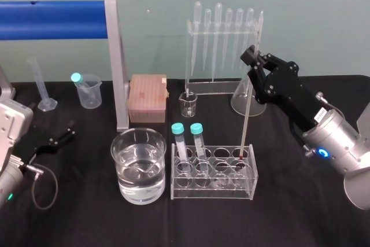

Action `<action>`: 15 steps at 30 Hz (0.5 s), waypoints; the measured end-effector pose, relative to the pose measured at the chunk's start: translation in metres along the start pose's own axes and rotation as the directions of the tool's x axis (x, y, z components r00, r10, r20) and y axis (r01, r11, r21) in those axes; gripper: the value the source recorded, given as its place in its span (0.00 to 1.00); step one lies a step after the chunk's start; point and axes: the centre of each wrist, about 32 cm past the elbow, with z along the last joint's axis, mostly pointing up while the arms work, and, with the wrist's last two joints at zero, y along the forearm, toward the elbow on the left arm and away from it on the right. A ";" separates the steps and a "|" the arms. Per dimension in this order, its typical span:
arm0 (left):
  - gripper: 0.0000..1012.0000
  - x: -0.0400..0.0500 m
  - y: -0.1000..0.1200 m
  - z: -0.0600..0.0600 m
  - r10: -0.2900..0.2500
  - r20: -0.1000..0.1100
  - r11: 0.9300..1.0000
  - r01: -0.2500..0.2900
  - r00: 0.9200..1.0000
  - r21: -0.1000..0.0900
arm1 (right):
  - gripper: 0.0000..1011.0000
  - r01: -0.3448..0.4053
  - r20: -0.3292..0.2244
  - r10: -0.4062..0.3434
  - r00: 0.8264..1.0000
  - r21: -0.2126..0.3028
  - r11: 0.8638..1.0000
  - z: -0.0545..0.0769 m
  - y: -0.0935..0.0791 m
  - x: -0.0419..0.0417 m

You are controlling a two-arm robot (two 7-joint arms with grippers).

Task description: Hold the thermometer with one hand and immerse one end into the beaker, then reinsert it into the test tube rack.

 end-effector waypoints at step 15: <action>1.00 0.0000 0.000 0.000 0.000 0.000 1.000 0.000 1.000 0.000 | 0.06 0.004 -0.032 -0.006 0.999 -0.044 0.999 -0.022 -0.007 0.0064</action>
